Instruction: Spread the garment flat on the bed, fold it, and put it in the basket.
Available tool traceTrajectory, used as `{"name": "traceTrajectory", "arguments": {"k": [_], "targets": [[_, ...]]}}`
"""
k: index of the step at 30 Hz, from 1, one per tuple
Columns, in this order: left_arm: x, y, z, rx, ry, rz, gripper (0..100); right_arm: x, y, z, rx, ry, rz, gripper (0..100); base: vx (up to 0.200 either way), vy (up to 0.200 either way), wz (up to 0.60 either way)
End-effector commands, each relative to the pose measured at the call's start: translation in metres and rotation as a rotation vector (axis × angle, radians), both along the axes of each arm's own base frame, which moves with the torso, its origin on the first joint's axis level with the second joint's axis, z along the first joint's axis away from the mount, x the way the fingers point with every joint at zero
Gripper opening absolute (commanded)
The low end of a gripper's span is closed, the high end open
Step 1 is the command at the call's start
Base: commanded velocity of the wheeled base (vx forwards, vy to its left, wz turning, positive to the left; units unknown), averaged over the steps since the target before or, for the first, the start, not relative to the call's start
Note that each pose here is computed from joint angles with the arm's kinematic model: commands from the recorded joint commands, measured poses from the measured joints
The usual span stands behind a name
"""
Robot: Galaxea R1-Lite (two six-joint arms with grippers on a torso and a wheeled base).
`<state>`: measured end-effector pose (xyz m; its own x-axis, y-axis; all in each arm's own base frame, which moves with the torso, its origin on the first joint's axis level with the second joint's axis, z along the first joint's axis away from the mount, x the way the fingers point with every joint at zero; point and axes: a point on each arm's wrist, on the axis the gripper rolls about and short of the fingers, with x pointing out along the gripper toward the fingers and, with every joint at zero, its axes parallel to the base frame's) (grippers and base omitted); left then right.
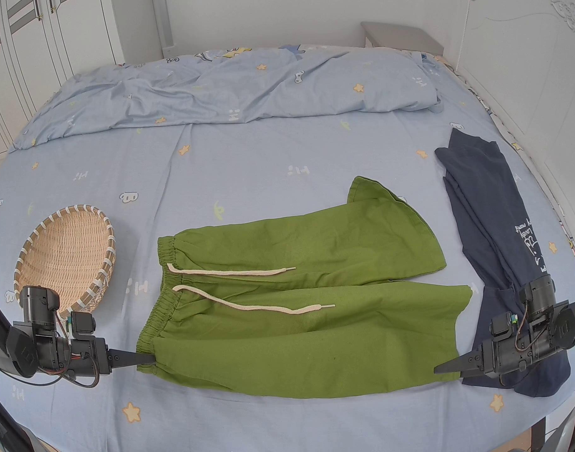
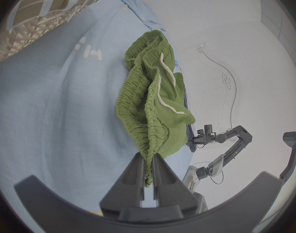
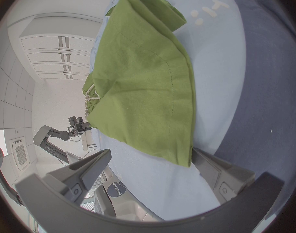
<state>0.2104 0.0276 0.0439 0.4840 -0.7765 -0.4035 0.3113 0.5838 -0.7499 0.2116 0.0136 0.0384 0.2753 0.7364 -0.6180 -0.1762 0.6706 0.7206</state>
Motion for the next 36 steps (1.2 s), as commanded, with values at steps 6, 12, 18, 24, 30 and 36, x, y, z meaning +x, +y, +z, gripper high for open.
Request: {"name": "traceTrajectory", "arguments": {"k": [6, 12, 18, 24, 30, 36], "targets": [[0.000, 0.000, 0.000, 0.000, -0.001, 0.001, 0, 0.006, 0.000, -0.014, 0.007, 0.014, 0.002, 100, 0.000, 0.000, 0.00], [0.001, 0.001, -0.001, -0.001, 0.003, 0.002, 0, 0.008, -0.007, -0.015, 0.009, 0.017, -0.029, 0, 0.000, 0.000, 0.00], [0.001, 0.001, -0.001, -0.002, 0.002, 0.001, 0, 0.007, -0.014, -0.016, 0.012, 0.021, -0.060, 0, 0.000, 0.000, 0.00], [-0.001, 0.003, 0.000, -0.002, 0.006, 0.017, 0, 0.002, -0.015, -0.015, 0.011, 0.023, -0.065, 0, 0.000, 0.000, 0.00], [-0.024, 0.004, 0.000, -0.007, 0.038, 0.053, 0, -0.010, -0.011, 0.000, 0.002, 0.007, -0.054, 0, 0.000, 0.000, 0.00], [-0.057, 0.000, 0.000, -0.011, 0.077, 0.077, 0, -0.027, -0.003, 0.011, -0.004, 0.083, -0.012, 0, 0.000, 0.000, 0.00]]}}
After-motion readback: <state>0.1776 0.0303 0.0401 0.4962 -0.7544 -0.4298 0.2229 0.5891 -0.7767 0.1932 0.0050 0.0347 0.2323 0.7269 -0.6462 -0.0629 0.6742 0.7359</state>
